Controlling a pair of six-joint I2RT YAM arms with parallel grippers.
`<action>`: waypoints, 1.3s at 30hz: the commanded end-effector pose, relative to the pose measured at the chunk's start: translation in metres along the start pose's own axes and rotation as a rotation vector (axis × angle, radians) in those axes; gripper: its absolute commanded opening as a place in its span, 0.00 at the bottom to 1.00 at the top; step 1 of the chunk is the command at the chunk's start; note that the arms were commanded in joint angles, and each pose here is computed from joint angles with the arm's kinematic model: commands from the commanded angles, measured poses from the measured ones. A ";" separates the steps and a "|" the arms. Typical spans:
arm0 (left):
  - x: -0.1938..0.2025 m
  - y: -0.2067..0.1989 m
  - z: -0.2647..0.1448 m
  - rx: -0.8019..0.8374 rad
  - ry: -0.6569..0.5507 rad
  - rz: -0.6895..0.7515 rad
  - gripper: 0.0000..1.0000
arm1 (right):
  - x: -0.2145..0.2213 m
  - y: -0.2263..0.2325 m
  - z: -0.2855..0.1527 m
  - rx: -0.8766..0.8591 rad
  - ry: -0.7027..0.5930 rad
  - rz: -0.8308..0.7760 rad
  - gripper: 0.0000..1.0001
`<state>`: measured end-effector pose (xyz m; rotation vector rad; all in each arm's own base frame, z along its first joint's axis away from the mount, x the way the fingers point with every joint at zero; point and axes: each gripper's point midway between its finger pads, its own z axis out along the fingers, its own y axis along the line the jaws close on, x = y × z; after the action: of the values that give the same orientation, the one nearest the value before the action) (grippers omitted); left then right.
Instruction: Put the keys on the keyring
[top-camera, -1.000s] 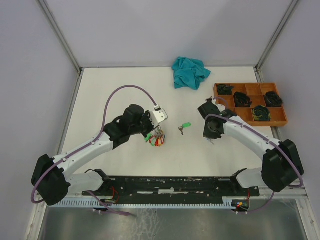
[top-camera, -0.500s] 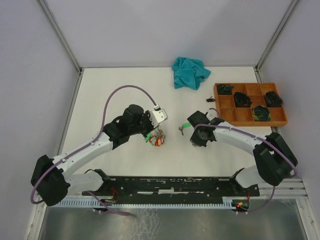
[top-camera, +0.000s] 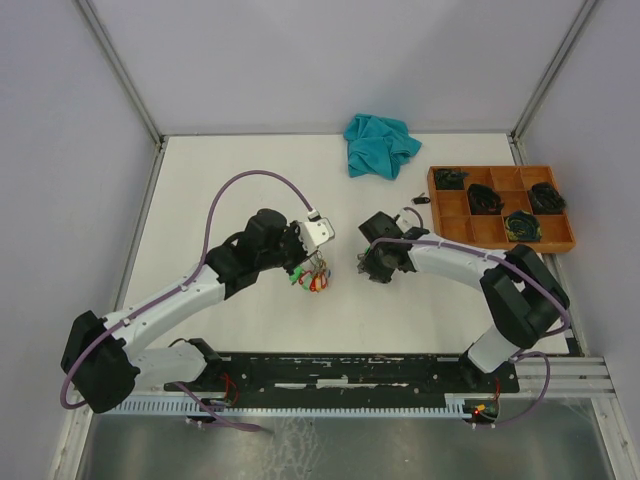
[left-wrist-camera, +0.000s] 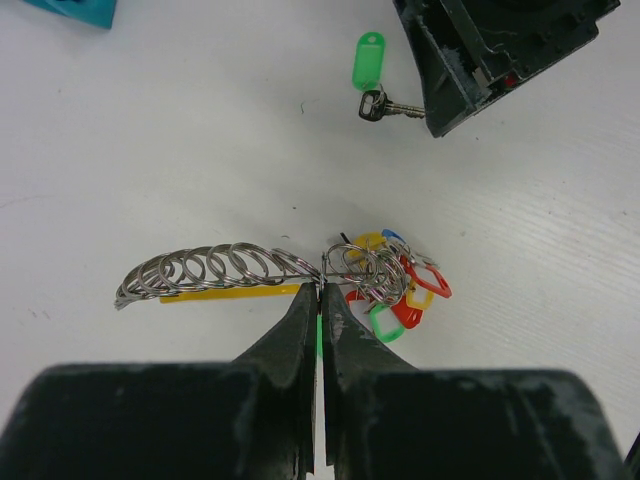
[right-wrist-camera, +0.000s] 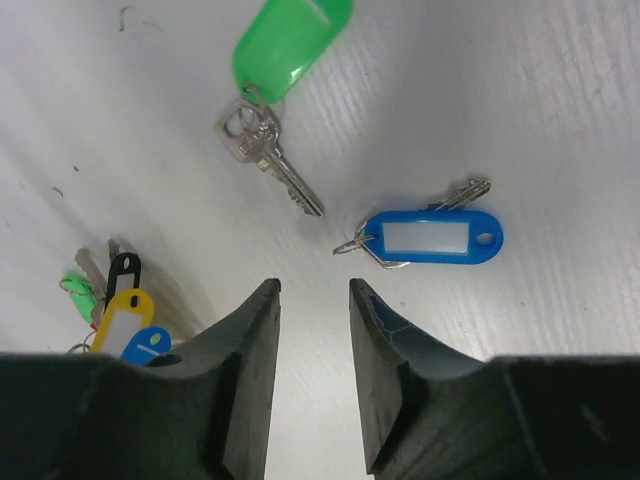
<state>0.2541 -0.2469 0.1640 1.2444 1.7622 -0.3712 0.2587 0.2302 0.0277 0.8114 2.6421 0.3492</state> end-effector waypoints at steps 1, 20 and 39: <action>-0.042 0.013 -0.013 -0.041 -0.127 -0.017 0.03 | -0.012 0.013 -0.027 -0.052 -0.031 -0.207 0.49; -0.044 0.014 -0.017 -0.050 -0.137 -0.008 0.03 | -0.043 -0.001 -0.012 -0.277 0.113 -0.734 0.72; -0.043 0.011 -0.014 -0.034 -0.132 -0.010 0.03 | 0.025 -0.027 -0.012 -0.360 0.303 -0.606 0.73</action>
<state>0.2533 -0.2462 0.1709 1.2344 1.7439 -0.3723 0.2472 0.2113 0.0263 -0.2151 2.7561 0.7100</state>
